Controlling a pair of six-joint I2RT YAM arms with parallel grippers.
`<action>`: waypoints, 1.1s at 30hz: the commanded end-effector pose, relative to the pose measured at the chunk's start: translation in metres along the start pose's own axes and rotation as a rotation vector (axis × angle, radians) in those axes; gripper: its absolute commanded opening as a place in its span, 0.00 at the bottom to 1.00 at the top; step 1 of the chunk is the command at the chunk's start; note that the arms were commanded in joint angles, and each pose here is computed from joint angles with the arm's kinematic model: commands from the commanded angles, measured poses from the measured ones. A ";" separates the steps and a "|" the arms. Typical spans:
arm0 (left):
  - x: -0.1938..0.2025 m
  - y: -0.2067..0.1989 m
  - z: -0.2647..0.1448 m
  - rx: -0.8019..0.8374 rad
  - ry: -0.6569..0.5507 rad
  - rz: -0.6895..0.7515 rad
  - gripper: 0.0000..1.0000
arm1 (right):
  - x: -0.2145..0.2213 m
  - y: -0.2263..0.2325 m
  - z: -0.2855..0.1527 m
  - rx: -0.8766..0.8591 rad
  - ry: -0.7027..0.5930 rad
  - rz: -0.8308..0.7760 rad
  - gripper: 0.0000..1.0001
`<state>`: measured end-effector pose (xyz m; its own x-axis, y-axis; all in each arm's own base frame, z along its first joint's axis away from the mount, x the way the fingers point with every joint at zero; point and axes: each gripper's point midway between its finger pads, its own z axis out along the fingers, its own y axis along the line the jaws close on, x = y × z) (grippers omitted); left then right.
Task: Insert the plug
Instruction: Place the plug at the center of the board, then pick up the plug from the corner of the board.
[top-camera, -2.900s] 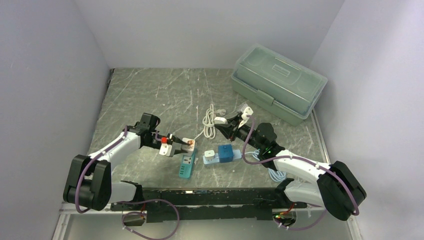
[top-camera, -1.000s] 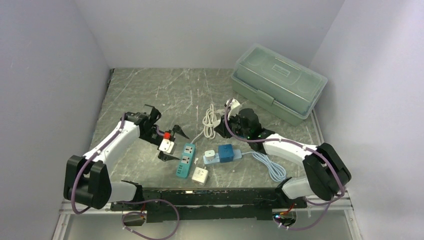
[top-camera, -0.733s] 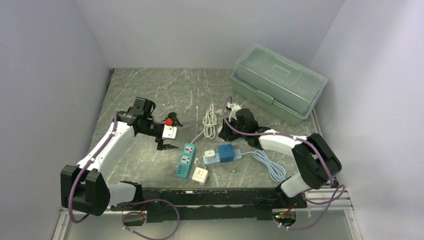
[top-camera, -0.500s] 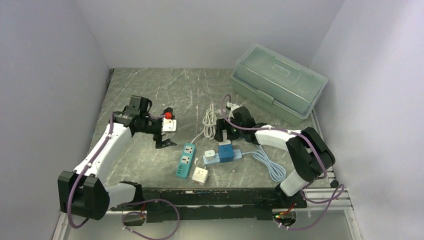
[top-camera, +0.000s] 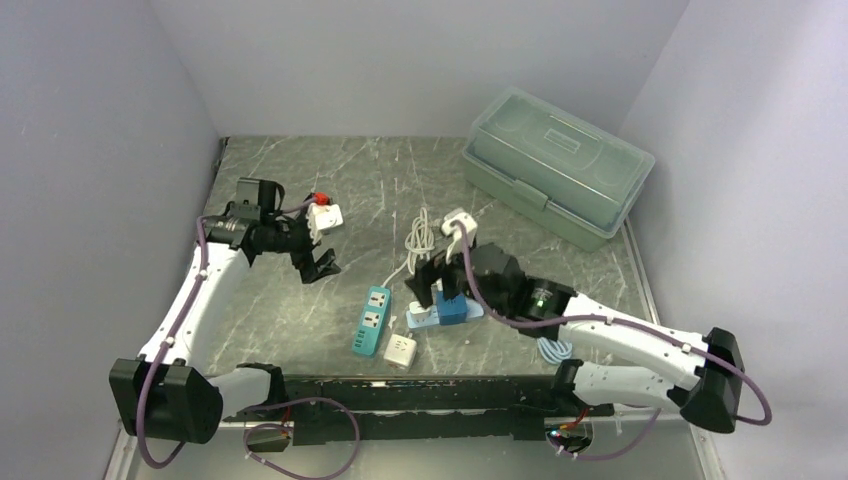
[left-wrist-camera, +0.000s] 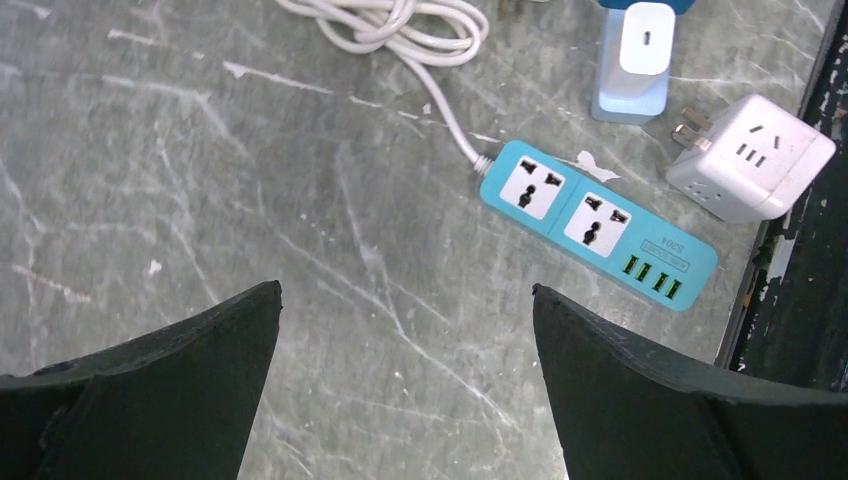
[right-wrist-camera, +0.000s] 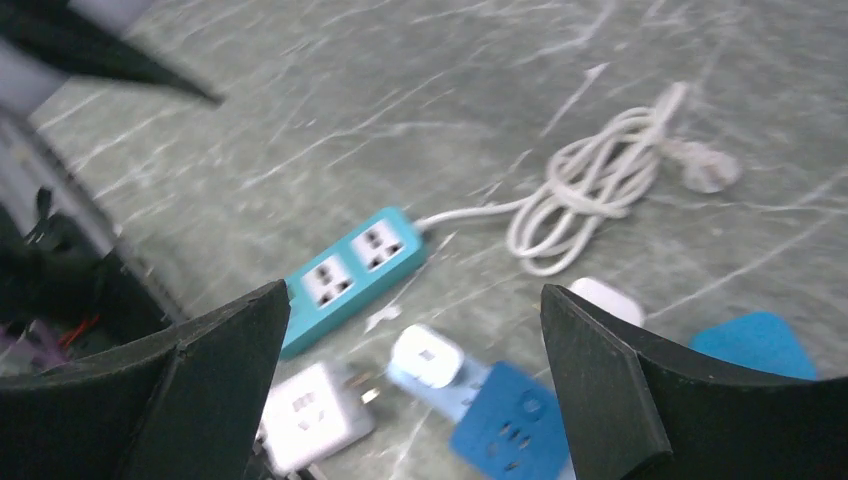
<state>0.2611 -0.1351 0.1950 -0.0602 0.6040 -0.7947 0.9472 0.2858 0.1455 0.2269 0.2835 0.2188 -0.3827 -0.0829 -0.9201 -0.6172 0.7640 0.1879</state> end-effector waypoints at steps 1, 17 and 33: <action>-0.003 0.009 -0.016 -0.055 0.004 -0.108 1.00 | 0.054 0.024 -0.016 0.031 0.135 -0.069 1.00; 0.001 0.013 -0.032 -0.115 0.041 -0.142 1.00 | 0.198 0.115 -0.013 -0.073 0.466 -0.175 1.00; -0.005 0.016 -0.045 -0.170 0.020 -0.135 1.00 | 0.191 0.126 0.045 0.017 0.354 -0.257 1.00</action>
<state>0.2612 -0.0991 0.2101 -0.2178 0.5856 -0.7808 0.8725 0.4754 0.1132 0.0873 0.3678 0.0265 -0.4726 -0.5588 -0.6815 -0.7415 0.6701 -0.0353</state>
